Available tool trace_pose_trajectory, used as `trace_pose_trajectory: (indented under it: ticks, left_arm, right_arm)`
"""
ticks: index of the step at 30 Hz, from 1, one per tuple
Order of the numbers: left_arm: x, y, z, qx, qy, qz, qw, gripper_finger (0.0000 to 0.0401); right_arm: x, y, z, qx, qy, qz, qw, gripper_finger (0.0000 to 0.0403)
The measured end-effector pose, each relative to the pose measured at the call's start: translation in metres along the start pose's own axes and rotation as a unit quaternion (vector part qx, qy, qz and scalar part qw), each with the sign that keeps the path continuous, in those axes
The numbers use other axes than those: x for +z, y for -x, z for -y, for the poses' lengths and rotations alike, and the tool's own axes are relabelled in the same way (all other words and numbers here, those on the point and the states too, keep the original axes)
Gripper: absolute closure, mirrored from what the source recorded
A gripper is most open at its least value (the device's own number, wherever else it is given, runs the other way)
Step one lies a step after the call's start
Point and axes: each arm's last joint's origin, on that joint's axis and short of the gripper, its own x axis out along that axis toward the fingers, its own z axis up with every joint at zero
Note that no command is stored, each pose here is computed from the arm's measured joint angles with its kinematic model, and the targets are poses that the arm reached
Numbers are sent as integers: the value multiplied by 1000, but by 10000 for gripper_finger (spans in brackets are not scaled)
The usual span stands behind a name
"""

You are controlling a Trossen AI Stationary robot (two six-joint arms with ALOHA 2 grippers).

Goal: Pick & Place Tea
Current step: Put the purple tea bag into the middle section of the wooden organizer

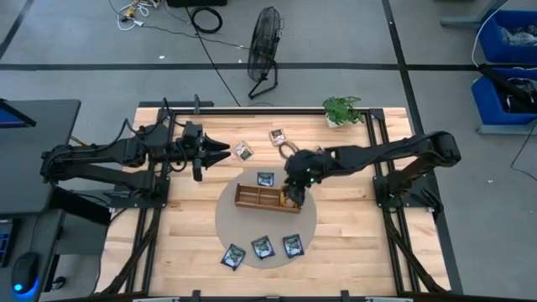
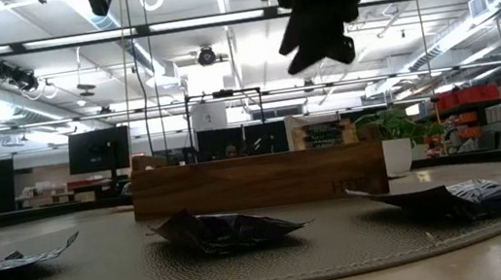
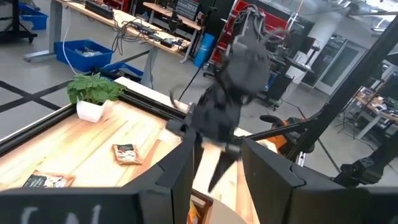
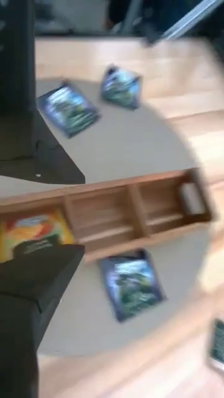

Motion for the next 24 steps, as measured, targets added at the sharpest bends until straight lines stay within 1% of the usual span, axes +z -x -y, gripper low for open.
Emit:
trace_pose_trajectory:
  ticks: [2,4,6,10,12,15,16,18,20,22,24]
  left_arm:
    - [0,0,0,0,0,0,1000,261]
    - [0,0,0,0,0,0,1000,261]
    - [0,0,0,0,-1,0,1000,261]
    - [0,0,0,0,-1,0,1000,261]
    - [0,0,0,0,-1,-1,1000,261]
    - [-2,0,0,-9,3,-13,1000,261]
    - [-3,0,0,-18,3,-20,1000,261]
    - [-5,0,1,-29,8,-35,999,261]
    - [-7,0,0,-26,19,-47,998,261]
    - [-8,0,-1,-23,28,-53,998,261]
    - [-9,0,-1,-19,28,-59,998,261]
  right_arm:
    - [6,8,5,2,-21,19,1000,234]
    - [12,12,14,8,-44,23,999,239]
    - [15,14,24,23,-65,11,998,242]
    - [19,16,36,57,-85,-6,995,243]
    - [21,18,39,85,-86,-13,993,243]
    - [19,18,36,127,-68,-35,989,243]
    - [16,18,31,142,-51,-45,987,243]
    - [8,16,16,178,12,-65,982,243]
    - [-2,14,1,198,77,-85,974,243]
    - [-12,12,-12,193,139,-94,967,243]
    - [-21,8,-22,161,196,-94,963,243]
